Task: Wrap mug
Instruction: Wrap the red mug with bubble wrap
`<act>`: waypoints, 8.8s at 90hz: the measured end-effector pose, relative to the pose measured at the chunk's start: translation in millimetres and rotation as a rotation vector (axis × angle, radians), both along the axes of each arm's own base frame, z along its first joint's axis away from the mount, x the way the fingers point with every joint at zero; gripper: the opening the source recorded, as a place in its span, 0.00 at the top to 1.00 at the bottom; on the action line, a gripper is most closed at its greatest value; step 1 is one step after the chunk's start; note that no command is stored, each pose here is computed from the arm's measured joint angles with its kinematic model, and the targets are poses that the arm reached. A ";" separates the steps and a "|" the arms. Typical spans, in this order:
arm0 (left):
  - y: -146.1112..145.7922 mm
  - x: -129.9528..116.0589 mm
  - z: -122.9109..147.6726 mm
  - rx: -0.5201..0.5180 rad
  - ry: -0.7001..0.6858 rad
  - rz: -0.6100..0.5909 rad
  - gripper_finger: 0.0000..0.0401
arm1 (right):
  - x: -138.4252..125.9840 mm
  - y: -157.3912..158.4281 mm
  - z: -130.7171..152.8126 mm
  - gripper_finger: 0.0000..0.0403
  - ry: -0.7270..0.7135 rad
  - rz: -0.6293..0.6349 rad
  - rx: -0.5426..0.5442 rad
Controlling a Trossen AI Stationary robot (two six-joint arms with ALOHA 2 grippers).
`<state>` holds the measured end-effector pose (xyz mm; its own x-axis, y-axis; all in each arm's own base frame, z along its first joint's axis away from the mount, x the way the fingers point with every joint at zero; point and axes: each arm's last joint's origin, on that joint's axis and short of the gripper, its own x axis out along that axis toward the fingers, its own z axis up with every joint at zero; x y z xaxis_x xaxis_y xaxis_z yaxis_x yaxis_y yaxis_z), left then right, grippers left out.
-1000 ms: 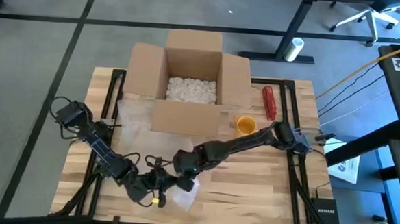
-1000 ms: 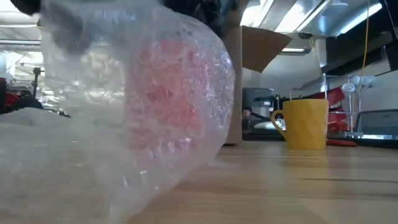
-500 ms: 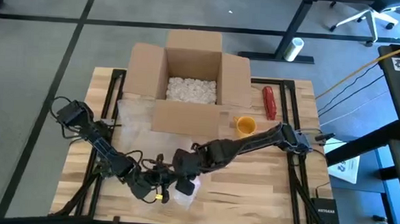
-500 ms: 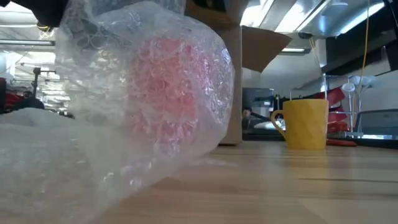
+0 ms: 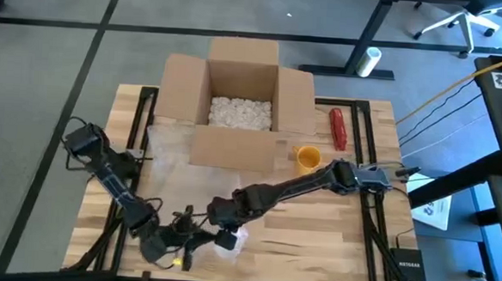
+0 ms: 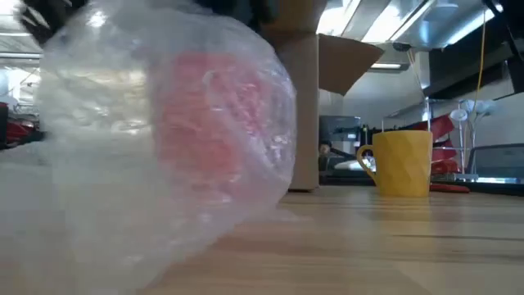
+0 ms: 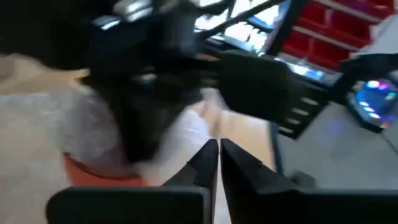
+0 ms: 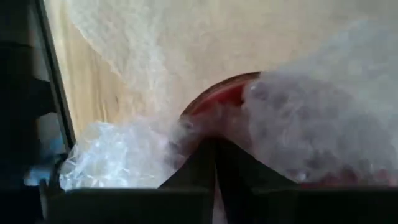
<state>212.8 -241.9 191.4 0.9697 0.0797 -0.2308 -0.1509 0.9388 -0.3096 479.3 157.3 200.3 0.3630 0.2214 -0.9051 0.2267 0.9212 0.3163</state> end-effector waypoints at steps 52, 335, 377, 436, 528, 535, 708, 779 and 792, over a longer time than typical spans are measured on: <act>-5.2 5.4 -37.7 -0.101 0.059 0.069 1.00 | 7.7 -9.0 -10.1 1.00 0.018 -0.067 -0.049; -10.2 -62.6 -49.3 0.016 0.077 0.167 1.00 | -46.4 12.2 61.1 1.00 0.161 -0.013 -0.243; -17.6 -77.0 -48.5 -0.002 0.045 0.136 1.00 | -144.7 134.8 21.0 1.00 0.159 -0.088 -0.579; -17.5 -81.5 -48.5 -0.039 0.010 0.158 1.00 | -291.9 116.5 -87.7 1.00 -0.455 -0.560 -0.290; 122.3 -145.9 -25.6 0.114 0.171 -0.157 1.00 | -219.5 5.4 -81.9 1.00 -0.616 -0.263 -0.014; 126.9 -141.2 -25.6 0.135 0.198 -0.166 1.00 | -218.6 6.2 -80.3 1.00 -0.629 -0.267 0.006; 182.7 -98.7 -44.9 -0.046 0.666 0.053 0.97 | -214.7 8.5 -75.3 1.00 -0.667 -0.230 -0.016; 166.3 -36.6 2.1 -0.076 -0.004 -0.174 1.00 | -194.5 -16.6 -63.3 1.00 -0.803 -0.287 -0.112; 159.0 -18.2 4.6 -0.105 -0.027 -0.236 1.00 | -186.3 -37.9 -53.6 1.00 -0.830 -0.341 -0.151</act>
